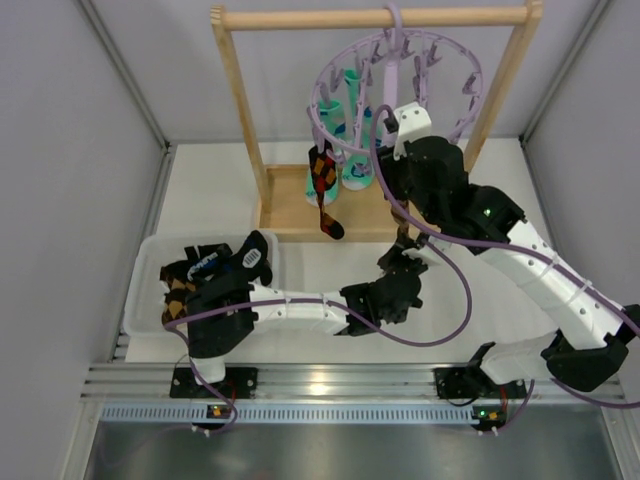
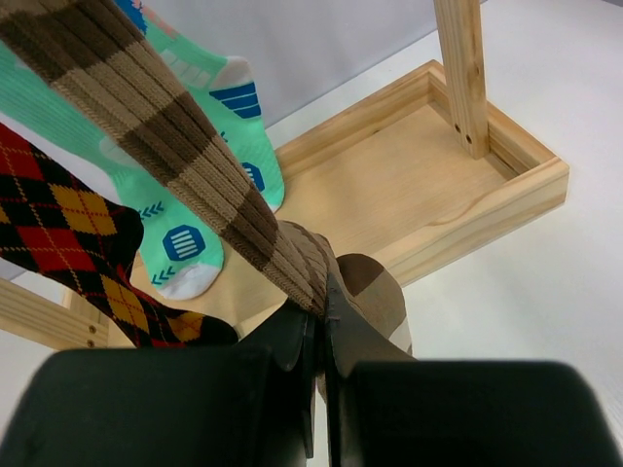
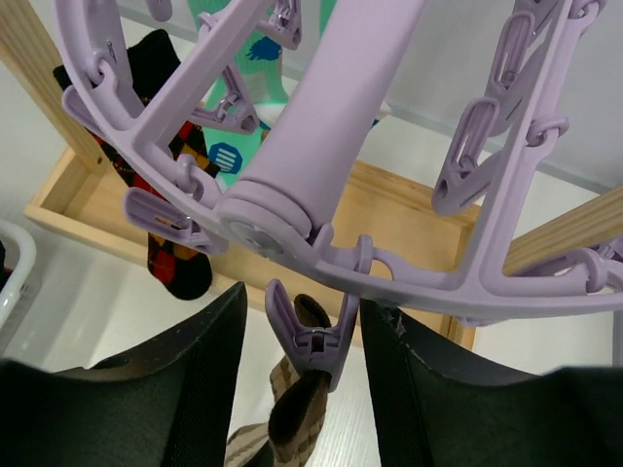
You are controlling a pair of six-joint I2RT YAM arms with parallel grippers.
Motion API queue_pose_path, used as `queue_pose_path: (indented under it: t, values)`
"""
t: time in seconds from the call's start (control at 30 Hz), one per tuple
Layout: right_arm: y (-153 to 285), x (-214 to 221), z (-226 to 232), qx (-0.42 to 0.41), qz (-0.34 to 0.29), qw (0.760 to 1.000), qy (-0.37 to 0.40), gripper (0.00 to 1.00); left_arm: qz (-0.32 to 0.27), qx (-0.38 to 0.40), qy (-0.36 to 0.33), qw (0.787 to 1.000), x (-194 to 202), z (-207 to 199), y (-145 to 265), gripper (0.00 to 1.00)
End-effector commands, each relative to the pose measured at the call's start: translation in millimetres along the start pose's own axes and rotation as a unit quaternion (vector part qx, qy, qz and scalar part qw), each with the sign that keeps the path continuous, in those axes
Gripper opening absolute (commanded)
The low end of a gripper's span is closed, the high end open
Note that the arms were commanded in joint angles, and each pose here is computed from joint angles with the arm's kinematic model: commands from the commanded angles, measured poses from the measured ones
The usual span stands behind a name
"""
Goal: Remove the socks clipped to the hanger
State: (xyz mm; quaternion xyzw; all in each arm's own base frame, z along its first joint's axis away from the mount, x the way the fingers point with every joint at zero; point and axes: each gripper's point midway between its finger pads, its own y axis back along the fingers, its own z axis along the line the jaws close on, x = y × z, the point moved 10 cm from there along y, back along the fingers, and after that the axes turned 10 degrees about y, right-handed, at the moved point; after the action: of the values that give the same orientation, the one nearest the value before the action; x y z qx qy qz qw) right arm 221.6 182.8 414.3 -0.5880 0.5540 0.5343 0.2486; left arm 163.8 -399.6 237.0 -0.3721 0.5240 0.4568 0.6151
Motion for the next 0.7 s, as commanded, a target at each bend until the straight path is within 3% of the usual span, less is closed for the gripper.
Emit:
queue_pose_path:
  t: [0.0, 0.07, 0.17, 0.2, 0.3, 0.43, 0.57, 0.6, 0.67]
  values:
    - [-3.3, -7.6, -6.5, 0.031, -0.025, 0.999, -0.013, 0.47, -0.013, 0.008, 0.019, 1.0, -14.1, -4.2, 2.7, 0.0]
    - [-4.0, -7.0, -7.2, 0.039, -0.023, 0.999, -0.011, 0.45, -0.012, 0.008, 0.018, 1.0, -13.3, -4.5, 2.6, 0.0]
    - [-2.1, -8.1, -8.8, 0.045, -0.026, 0.999, -0.014, 0.24, -0.009, 0.001, 0.015, 1.0, -10.2, -4.9, 2.2, 0.0]
    - [-0.6, -9.0, -9.9, 0.047, -0.029, 0.998, -0.017, 0.12, -0.007, -0.001, 0.011, 1.0, -7.7, -5.2, 2.0, 0.0]
    - [4.3, -10.7, -12.6, 0.046, -0.038, 0.998, -0.026, 0.08, -0.001, -0.006, 0.012, 1.0, -0.1, -3.4, 3.8, 0.0]
    - [7.2, -10.4, -14.8, 0.049, -0.044, 0.997, -0.032, 0.12, 0.009, -0.02, 0.024, 0.999, 11.9, 11.5, 9.5, 0.0]
    - [8.0, -3.8, -17.6, 0.053, -0.038, 0.997, -0.034, 0.29, 0.032, -0.044, 0.046, 0.997, 13.4, 43.0, 17.8, 0.0]
    - [7.1, -1.7, -18.8, 0.055, -0.035, 0.997, -0.038, 0.44, 0.038, -0.047, 0.048, 0.997, 13.5, 51.4, 20.3, 0.0]
    - [8.6, 3.5, -21.9, 0.058, -0.034, 0.997, -0.047, 0.54, 0.053, -0.056, 0.065, 0.995, 2.8, 76.7, 27.9, 0.0]
